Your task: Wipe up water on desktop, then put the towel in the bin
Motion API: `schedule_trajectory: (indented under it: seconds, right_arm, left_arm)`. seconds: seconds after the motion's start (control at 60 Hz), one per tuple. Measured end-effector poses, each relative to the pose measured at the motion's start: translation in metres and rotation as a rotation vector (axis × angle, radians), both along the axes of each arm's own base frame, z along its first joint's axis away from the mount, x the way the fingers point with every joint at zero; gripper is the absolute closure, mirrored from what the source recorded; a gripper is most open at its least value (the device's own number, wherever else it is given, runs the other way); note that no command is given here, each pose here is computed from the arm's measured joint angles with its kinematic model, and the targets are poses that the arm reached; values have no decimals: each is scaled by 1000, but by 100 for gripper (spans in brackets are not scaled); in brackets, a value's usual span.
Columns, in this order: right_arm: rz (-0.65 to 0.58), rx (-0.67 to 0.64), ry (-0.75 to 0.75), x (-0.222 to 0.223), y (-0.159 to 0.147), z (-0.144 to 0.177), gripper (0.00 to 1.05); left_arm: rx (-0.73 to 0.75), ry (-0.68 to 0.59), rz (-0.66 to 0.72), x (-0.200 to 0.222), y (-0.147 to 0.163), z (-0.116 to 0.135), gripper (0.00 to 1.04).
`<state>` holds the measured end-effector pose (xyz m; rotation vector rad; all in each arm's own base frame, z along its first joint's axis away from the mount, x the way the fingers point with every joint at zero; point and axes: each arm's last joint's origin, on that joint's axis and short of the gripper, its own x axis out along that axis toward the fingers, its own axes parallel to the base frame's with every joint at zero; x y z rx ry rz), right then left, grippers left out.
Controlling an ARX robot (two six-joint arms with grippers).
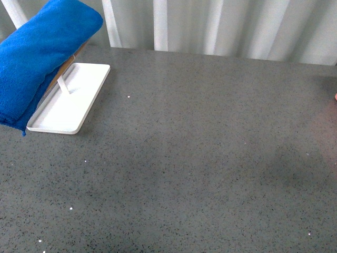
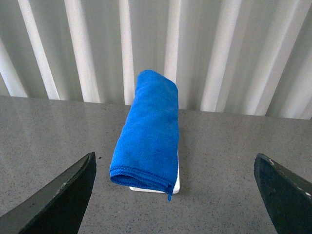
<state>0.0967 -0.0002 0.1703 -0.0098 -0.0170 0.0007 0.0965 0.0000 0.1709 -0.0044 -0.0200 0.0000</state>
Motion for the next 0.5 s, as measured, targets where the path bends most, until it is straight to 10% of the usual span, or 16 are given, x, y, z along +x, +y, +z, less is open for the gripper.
schedule_trajectory:
  seconds: [0.5]
  right_arm:
    - [0,0,0,0,0,0,7]
  left_arm:
    - [0,0,0,0,0,0,7]
